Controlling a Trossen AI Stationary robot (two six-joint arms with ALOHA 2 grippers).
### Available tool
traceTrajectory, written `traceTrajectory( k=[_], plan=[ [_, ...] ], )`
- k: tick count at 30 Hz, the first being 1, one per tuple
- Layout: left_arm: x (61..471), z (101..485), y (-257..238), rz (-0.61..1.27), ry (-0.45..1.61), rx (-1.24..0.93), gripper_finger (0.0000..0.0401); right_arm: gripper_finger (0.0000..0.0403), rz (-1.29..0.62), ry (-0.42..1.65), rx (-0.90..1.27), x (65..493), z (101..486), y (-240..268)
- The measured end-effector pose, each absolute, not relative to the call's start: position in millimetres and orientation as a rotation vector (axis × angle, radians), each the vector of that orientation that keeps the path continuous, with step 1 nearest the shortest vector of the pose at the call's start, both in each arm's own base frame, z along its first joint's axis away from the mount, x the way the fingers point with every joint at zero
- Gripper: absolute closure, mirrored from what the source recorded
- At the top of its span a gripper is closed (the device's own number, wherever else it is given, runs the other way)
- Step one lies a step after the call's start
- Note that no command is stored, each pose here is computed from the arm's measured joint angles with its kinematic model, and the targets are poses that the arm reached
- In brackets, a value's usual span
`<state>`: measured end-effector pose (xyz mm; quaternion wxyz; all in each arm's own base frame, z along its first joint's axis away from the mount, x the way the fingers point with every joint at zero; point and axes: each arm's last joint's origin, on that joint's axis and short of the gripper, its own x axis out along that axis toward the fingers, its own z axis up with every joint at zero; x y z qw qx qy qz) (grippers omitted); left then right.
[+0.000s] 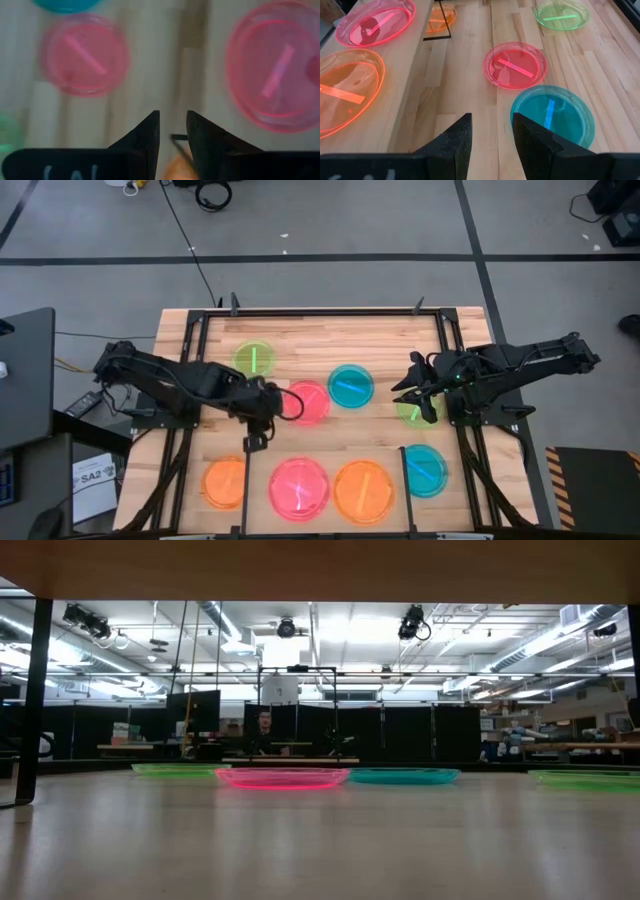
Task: Place and stack plates onto a shelf
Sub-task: Stack the right green plate on top of the orange plate
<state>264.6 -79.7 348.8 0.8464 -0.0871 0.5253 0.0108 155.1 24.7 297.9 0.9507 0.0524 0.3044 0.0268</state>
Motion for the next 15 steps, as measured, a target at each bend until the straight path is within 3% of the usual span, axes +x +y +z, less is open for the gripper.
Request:
traceTrajectory(
  k=[15],
  plan=[
    [188,409,-41,0.268,0.789,-0.119,0.0299,0.0255,0.050,0.644,0.103,154,296,24]
  ],
)
